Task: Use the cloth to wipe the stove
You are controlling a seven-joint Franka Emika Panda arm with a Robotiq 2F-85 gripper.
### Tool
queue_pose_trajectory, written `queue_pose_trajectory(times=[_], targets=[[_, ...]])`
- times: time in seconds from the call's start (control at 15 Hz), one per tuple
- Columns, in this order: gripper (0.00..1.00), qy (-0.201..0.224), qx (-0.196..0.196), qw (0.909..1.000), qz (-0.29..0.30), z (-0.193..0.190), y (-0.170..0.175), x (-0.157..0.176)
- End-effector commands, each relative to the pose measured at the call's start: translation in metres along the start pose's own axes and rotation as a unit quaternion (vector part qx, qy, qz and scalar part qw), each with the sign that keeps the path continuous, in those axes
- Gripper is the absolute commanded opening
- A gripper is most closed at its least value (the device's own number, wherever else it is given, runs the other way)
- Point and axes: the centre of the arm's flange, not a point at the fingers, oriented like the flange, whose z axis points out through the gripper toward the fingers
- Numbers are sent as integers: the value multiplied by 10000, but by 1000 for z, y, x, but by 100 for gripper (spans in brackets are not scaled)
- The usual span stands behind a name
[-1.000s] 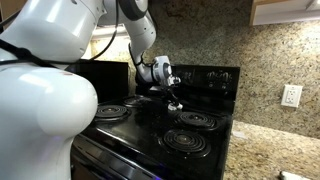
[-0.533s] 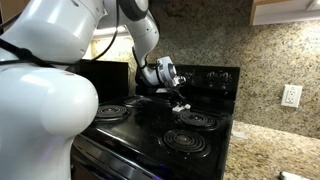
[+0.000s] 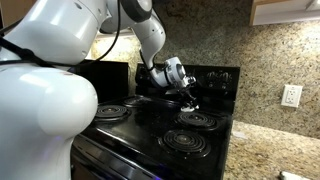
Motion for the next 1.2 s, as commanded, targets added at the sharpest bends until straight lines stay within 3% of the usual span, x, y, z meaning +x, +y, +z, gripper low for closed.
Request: queue_pose_trajectory(times=[0.0,0.6,1.13], targets=[[8,186,-150,9995,212,13,21,15],[8,195,-337,9962,783,43,98,68],[8,-134,-126,9968,772,48,116,63]])
